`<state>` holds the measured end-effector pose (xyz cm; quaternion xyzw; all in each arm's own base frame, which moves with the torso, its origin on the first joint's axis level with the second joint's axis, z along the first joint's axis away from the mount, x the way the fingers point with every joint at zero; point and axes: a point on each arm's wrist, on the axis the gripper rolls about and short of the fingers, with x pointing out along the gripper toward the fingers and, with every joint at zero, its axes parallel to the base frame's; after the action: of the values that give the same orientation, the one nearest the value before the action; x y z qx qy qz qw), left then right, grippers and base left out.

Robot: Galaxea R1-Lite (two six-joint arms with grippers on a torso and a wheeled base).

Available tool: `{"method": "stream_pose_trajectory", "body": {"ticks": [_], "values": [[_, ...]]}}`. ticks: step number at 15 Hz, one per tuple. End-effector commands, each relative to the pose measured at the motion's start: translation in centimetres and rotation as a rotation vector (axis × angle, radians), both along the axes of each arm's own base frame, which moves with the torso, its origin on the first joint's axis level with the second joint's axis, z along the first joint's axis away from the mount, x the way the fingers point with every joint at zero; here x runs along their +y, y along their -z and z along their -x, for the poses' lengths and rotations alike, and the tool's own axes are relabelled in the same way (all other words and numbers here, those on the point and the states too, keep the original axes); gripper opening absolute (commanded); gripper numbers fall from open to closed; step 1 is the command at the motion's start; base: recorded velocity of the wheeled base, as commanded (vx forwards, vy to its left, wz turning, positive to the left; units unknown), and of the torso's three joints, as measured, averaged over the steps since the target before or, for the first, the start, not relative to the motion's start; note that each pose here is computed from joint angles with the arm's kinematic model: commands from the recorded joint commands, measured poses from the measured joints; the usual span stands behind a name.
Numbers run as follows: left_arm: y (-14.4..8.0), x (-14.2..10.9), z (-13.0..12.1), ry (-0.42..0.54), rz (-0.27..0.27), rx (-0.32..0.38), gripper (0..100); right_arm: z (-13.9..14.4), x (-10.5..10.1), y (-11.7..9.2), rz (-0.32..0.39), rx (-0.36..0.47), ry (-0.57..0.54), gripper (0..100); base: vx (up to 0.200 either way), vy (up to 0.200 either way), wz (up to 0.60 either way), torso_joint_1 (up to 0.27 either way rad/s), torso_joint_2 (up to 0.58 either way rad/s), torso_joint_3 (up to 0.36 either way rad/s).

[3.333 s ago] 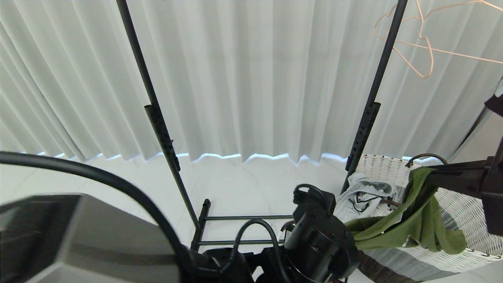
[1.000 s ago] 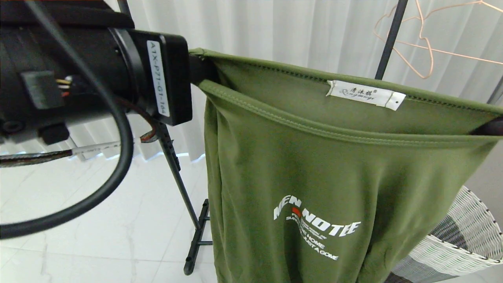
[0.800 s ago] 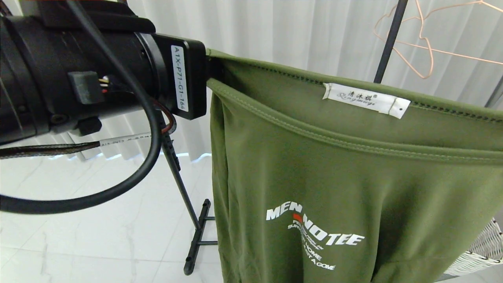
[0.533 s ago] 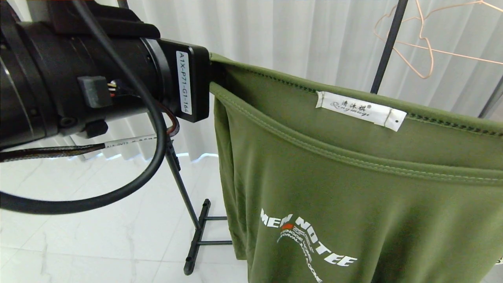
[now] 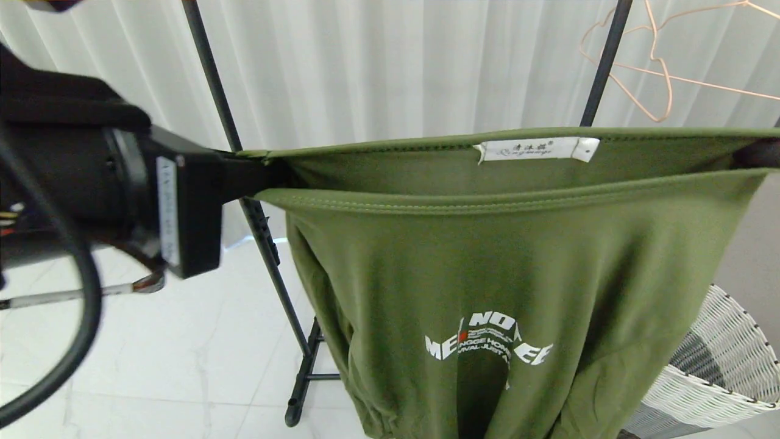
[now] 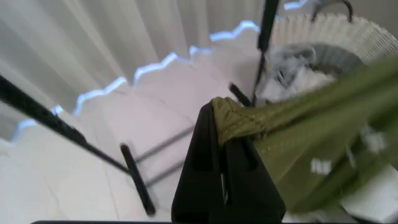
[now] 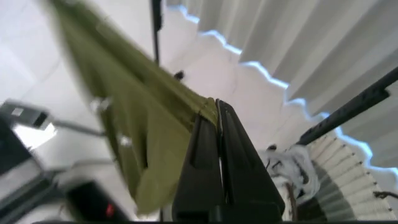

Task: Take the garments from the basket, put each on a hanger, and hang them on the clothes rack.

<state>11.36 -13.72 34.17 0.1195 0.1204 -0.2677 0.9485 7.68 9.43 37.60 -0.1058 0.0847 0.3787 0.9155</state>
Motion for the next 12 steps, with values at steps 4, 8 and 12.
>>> {"method": "stream_pose_trajectory", "body": {"ticks": [4, 8, 12], "values": [[-1.1, 2.5, 5.6, 0.209, 0.102, 0.048, 0, -4.8, 4.5, 0.2, -0.051, -0.045, 0.059, 0, 0.0, 0.0, 0.0, 0.0, 0.0, 0.0], [-0.9, 1.8, 7.5, 0.369, 0.1, 0.064, 0, -5.8, 5.7, 0.3, -0.059, -0.055, 0.058, 0, 0.0, 0.0, 0.0, 0.0, 0.0, 0.0], [-0.5, 1.7, 7.6, 0.376, 0.085, 0.071, 0, -5.6, 5.3, 0.2, -0.062, -0.06, 0.069, 0, 0.0, 0.0, 0.0, 0.0, 0.0, 0.0]]}}
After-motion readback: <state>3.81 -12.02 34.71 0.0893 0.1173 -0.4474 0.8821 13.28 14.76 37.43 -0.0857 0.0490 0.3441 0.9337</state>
